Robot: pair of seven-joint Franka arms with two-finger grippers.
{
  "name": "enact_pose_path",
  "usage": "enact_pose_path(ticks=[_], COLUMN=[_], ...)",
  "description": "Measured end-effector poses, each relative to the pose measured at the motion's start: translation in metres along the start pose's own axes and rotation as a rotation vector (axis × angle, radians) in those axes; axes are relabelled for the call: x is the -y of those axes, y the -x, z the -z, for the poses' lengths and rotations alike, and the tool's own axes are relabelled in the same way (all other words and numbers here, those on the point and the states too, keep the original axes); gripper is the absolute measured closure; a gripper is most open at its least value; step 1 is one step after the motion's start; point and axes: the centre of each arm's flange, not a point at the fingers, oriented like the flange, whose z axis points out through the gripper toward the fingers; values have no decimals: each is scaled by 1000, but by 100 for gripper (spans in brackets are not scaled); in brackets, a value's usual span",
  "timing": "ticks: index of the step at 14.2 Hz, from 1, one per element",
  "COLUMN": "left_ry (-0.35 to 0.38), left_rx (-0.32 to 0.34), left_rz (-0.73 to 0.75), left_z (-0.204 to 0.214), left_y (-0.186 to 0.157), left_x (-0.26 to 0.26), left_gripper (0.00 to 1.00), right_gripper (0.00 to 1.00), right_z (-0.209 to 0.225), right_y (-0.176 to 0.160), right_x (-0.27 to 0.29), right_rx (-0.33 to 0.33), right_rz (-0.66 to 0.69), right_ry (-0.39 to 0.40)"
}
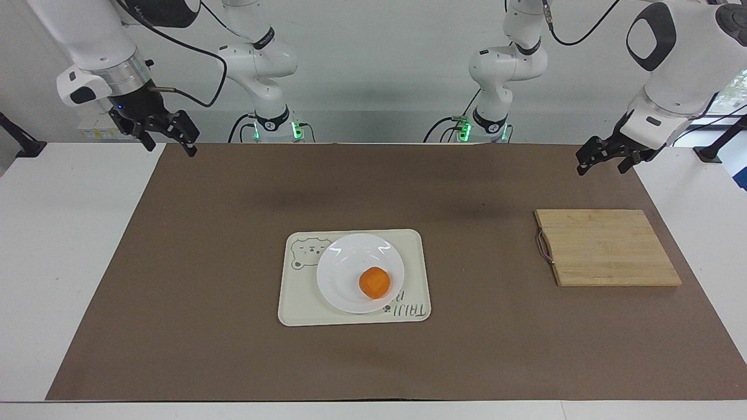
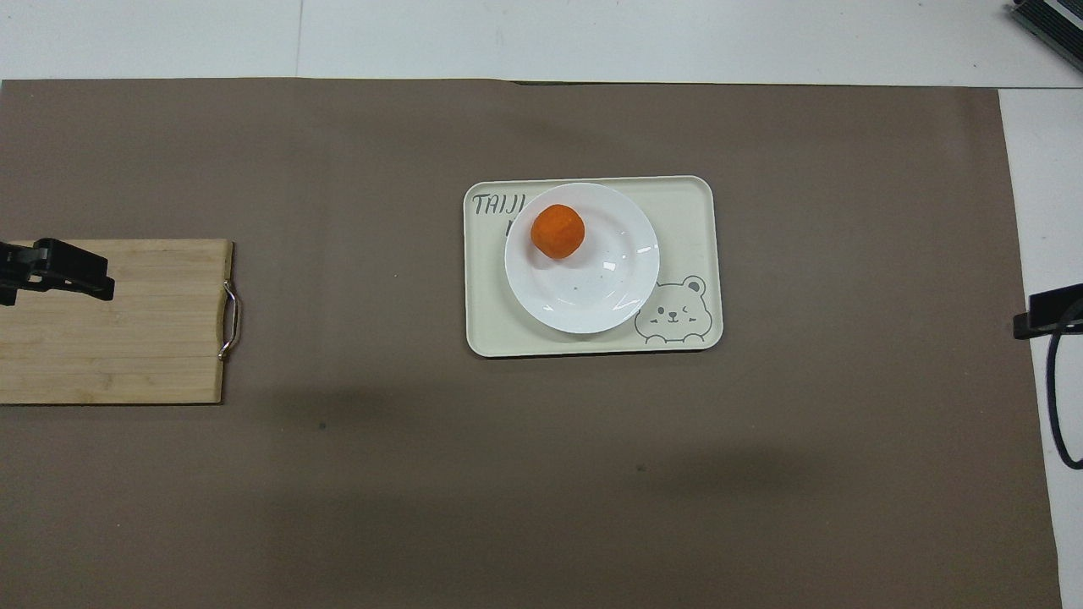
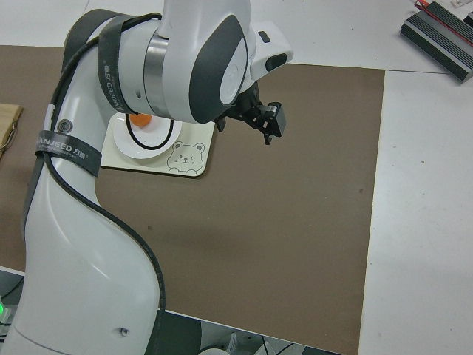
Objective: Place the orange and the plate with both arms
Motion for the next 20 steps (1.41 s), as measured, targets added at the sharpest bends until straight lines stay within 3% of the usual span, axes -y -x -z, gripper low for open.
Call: enact_pose_path(ticks=[4, 11, 20], left_ry=[0, 0, 0], left_rx=[0, 0, 0], left_rz=[0, 0, 0], left_z=[0, 0, 0], left_y=[0, 0, 0], left_x=[0, 0, 0], left_gripper=[0, 0, 0], right_gripper=[0, 0, 0], right_z=[-10, 26, 26], right_y=[11, 7, -3], right_x=[-14, 6, 19], right_rx=[22, -106, -115], right_rz=[7, 102, 122], right_ry=[-8, -4, 1])
